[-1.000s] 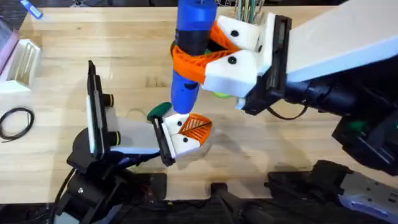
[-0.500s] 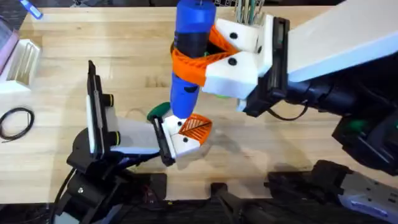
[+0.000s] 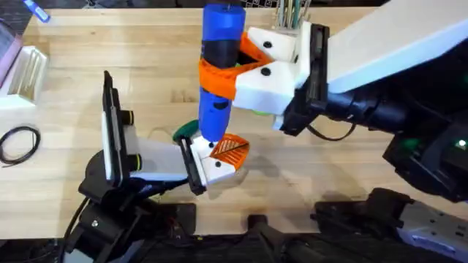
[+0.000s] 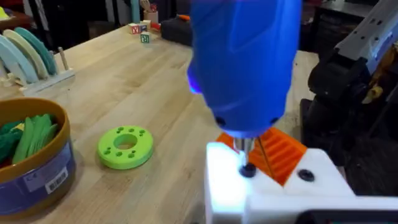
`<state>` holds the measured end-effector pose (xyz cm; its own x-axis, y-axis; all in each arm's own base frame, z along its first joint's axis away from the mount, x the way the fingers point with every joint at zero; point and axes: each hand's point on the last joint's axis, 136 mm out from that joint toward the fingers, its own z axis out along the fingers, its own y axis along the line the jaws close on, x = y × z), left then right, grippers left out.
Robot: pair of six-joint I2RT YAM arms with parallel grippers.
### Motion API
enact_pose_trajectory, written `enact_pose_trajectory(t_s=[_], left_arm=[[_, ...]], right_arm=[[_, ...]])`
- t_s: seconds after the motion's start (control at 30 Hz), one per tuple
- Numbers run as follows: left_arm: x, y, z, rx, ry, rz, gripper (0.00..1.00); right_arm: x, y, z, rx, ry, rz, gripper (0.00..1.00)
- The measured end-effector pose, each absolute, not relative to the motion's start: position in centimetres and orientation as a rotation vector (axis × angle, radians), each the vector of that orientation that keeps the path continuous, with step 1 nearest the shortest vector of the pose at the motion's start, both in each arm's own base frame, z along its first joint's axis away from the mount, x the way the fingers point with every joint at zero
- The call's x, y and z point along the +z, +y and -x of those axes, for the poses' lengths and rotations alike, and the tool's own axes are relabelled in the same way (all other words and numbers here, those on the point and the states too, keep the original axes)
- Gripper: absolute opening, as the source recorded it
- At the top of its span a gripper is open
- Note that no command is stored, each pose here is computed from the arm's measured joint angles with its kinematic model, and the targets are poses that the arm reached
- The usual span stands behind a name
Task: Pick up the gripper from the table and insert it into the empty holder that is missing its gripper. Then pick up a screw, insert it into the mounting hole, and use the screwdriver to tighten it. Finally, clean up the table by picking up the vegetable and placing it into the bucket.
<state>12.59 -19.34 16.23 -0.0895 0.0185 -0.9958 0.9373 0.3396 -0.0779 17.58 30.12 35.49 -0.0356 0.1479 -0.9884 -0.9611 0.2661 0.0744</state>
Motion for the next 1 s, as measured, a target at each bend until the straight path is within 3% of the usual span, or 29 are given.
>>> enact_pose_trajectory(t_s=[1.0], left_arm=[[16.20,-19.31,-12.69,-0.991,1.445,-0.924,0.004]], right_arm=[[34.79,30.69,-18.13,1.123,1.290,0.870,0.022]])
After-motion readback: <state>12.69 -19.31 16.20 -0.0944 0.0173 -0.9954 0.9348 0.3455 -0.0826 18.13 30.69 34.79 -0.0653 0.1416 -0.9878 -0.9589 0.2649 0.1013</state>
